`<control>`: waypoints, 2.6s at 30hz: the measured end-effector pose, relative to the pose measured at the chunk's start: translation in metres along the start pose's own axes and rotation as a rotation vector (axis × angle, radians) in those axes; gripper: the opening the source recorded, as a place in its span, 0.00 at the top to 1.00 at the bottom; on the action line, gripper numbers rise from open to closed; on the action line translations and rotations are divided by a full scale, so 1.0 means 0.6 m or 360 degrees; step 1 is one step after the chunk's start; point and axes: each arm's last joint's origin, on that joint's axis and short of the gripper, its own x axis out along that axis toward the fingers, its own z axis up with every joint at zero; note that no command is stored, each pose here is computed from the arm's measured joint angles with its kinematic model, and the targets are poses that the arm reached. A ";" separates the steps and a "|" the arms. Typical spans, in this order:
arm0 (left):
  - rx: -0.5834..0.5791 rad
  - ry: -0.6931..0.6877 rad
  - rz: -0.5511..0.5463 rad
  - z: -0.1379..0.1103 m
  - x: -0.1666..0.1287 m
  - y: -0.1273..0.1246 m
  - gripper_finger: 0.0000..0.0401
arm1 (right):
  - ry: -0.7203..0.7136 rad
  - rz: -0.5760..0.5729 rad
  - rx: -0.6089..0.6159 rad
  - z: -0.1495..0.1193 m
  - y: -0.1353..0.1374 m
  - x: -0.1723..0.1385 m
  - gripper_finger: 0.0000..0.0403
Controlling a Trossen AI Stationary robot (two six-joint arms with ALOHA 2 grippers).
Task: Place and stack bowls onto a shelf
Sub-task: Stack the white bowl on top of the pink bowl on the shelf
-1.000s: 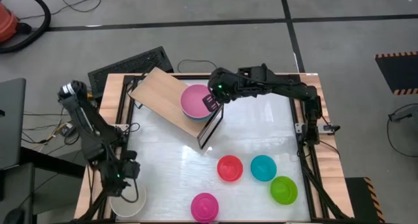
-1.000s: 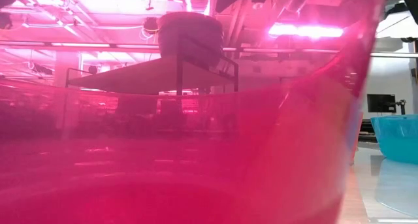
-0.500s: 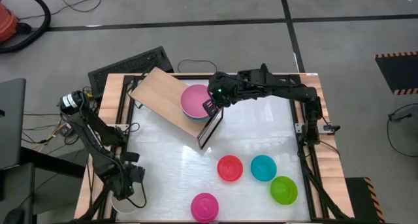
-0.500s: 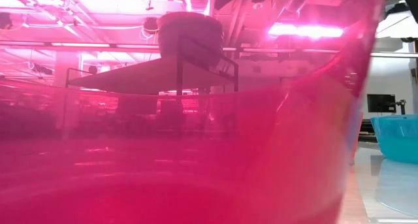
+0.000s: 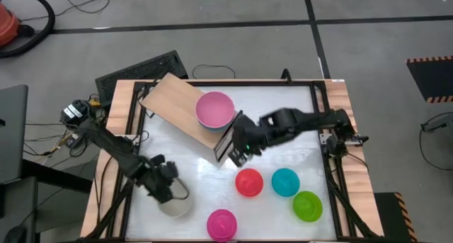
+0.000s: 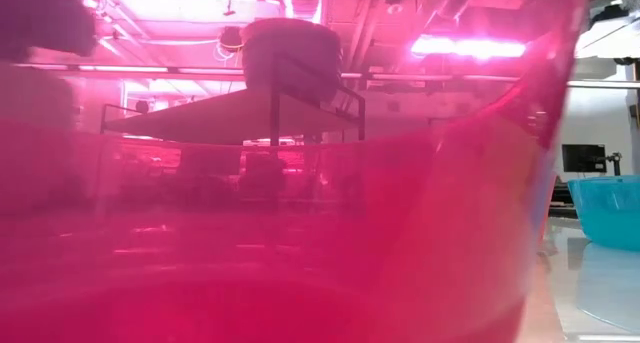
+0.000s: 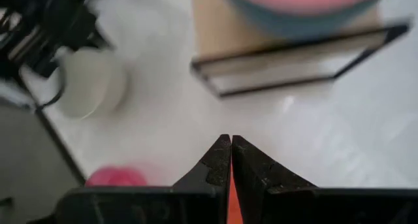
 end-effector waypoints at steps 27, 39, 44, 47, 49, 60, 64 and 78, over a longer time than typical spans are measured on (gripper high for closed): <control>-0.0296 -0.0281 -0.0332 0.134 0.067 0.008 0.89 | -0.0024 0.0007 0.0007 -0.113 0.061 -0.037 0.86; -0.0345 -0.0290 -0.0485 0.150 0.052 0.013 0.50 | -0.0063 -0.0027 0.0072 -0.109 0.061 -0.018 0.68; -0.0353 -0.0355 -0.0564 0.153 0.021 0.017 0.41 | -0.0056 -0.0022 0.0092 -0.121 0.071 0.035 0.62; -0.0364 -0.0394 -0.0625 0.153 -0.003 0.021 0.40 | -0.0047 0.0018 0.0161 -0.124 0.076 0.073 0.60; -0.0372 -0.0432 -0.0665 0.153 -0.023 0.025 0.39 | -0.0060 0.0051 0.0218 -0.125 0.078 0.097 0.60; -0.0442 -0.0745 -0.0680 0.129 -0.131 0.072 0.39 | -0.0073 0.0024 0.0310 -0.152 0.055 0.205 0.60; -0.0485 -0.0864 -0.0675 0.119 -0.161 0.089 0.39 | -0.0077 0.0031 0.0330 -0.163 0.049 0.227 0.60; -0.0531 -0.0952 -0.0580 0.103 -0.183 0.113 0.39 | -0.0012 0.0094 0.0292 -0.182 0.062 0.297 0.60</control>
